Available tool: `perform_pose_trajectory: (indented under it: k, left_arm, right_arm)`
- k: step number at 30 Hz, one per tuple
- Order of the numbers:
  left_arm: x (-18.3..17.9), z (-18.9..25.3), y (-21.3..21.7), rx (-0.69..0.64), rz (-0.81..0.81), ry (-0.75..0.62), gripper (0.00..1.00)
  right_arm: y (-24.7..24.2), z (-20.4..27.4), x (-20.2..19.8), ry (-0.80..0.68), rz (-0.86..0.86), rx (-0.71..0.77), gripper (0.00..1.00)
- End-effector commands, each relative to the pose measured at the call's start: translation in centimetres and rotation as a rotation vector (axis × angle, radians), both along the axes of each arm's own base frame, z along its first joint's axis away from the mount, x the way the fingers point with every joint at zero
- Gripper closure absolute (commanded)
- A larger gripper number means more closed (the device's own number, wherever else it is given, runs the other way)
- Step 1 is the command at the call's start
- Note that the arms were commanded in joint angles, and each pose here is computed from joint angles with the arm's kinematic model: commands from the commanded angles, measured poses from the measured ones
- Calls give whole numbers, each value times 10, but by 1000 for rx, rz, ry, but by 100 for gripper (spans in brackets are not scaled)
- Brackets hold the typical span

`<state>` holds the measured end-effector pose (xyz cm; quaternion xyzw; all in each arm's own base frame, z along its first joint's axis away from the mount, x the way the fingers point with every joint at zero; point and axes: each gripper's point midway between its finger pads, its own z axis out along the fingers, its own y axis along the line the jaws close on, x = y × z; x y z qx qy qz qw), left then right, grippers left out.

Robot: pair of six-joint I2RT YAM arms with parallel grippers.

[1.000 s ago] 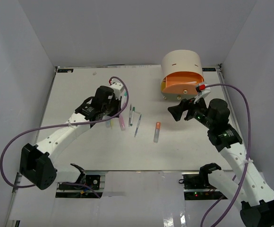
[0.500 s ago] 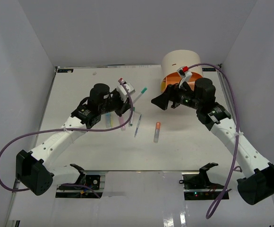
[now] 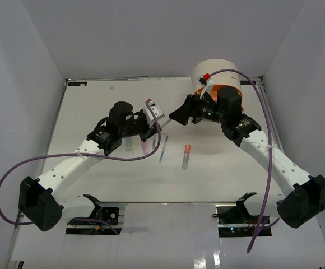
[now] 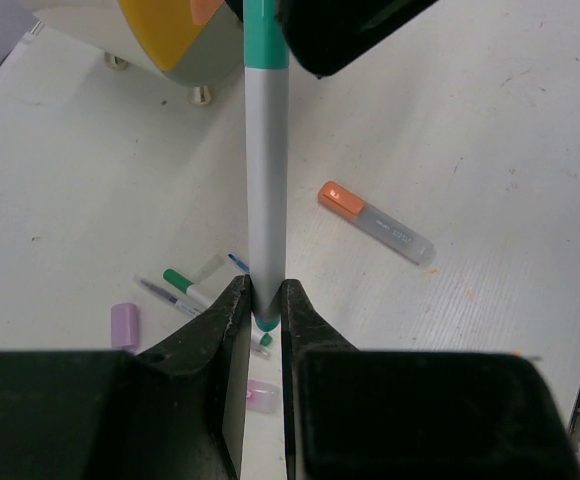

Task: Sort the stationery into containers
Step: Place the pen in the drawer.

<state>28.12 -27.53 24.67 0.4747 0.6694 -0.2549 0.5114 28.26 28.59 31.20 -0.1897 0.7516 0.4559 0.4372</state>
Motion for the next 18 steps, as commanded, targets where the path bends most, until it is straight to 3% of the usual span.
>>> perform_pose_trajectory:
  k: [1,15,18]
  left_arm:
    - [-8,14,-2,-30,-40,-52,100]
    - [-9,9,-1,-41,-25,-48,100]
    - [-10,8,0,-44,-24,-48,100]
  right_arm:
    - [8,31,5,-65,2,57,19]
    - [17,15,2,-28,15,32,63]
    - [18,12,2,-20,20,28,69]
